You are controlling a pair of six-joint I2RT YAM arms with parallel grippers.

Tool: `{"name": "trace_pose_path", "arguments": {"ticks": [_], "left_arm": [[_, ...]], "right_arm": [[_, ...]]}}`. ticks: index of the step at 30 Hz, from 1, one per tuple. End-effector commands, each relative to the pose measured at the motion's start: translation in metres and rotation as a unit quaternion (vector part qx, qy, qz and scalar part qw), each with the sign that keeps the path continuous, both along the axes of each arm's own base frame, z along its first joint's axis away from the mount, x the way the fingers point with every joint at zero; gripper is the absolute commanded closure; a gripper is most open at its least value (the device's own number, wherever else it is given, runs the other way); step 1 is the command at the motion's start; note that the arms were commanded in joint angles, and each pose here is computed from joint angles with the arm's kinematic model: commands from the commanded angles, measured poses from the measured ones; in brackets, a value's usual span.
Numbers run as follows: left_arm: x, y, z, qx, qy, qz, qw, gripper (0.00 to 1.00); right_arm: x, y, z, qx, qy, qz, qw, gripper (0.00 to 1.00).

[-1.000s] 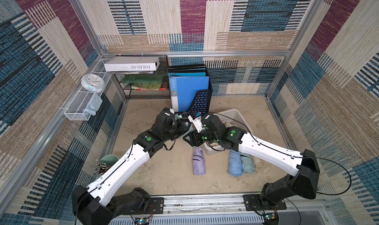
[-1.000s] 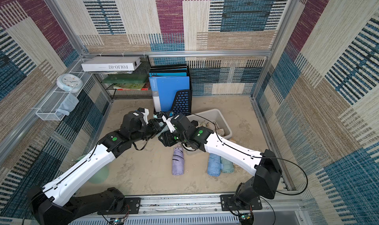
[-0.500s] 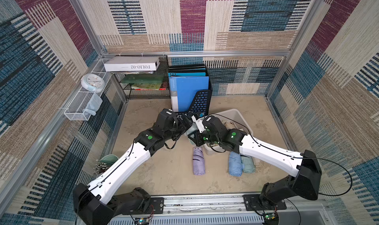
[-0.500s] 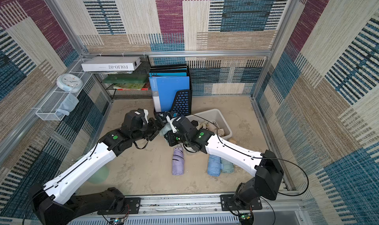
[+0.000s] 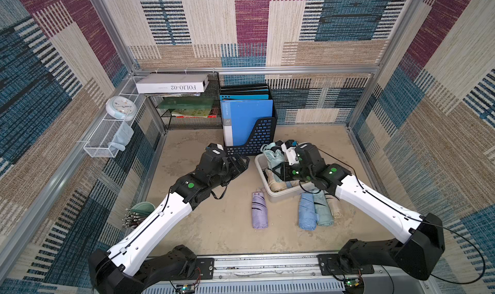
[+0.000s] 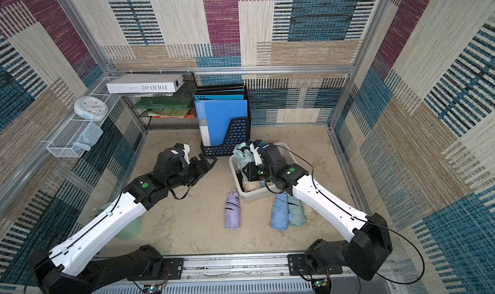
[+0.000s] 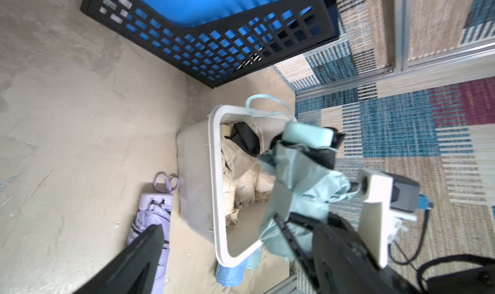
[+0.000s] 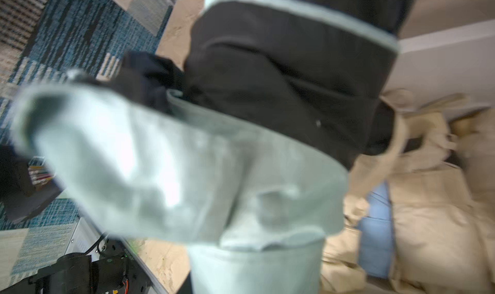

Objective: Put the umbrella into the storage box
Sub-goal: Pick up the umbrella from the center of the board, then place the umbrella in the storage box.

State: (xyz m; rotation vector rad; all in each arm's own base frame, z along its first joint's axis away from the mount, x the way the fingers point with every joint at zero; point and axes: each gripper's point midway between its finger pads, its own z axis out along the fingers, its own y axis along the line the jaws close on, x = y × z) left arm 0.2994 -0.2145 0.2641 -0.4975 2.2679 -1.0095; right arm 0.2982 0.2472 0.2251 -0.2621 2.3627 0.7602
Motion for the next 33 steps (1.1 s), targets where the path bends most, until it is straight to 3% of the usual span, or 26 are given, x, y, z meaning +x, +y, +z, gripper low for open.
{"name": "trace_pose_path", "arguments": {"ticks": [1,12,20,28,30,33], "left_arm": [[-0.002,-0.022,-0.006,-0.016,0.002,-0.05,0.999,0.13],[0.005,-0.071,-0.076,0.02,0.076,-0.106,0.991,0.19],[0.02,-0.089,-0.106,0.036,0.104,-0.122,0.986,0.31],[0.027,-0.093,-0.118,0.052,0.111,-0.124,0.985,0.48],[0.028,-0.094,-0.12,0.053,0.111,-0.125,0.984,0.5],[0.029,-0.095,-0.122,0.055,0.114,-0.127,0.984,0.51]], "right_arm": [[-0.006,-0.022,-0.008,-0.009,0.024,0.02,0.999,0.84],[0.02,-0.065,-0.038,-0.051,0.054,-0.005,0.997,0.84],[0.032,-0.052,-0.071,-0.067,0.093,0.04,0.993,0.84],[0.025,-0.033,-0.104,-0.035,0.147,0.085,0.985,0.84],[0.023,-0.034,-0.115,-0.04,0.161,0.084,0.983,0.79],[0.028,-0.044,-0.122,-0.069,0.159,0.063,0.983,0.49]]}}
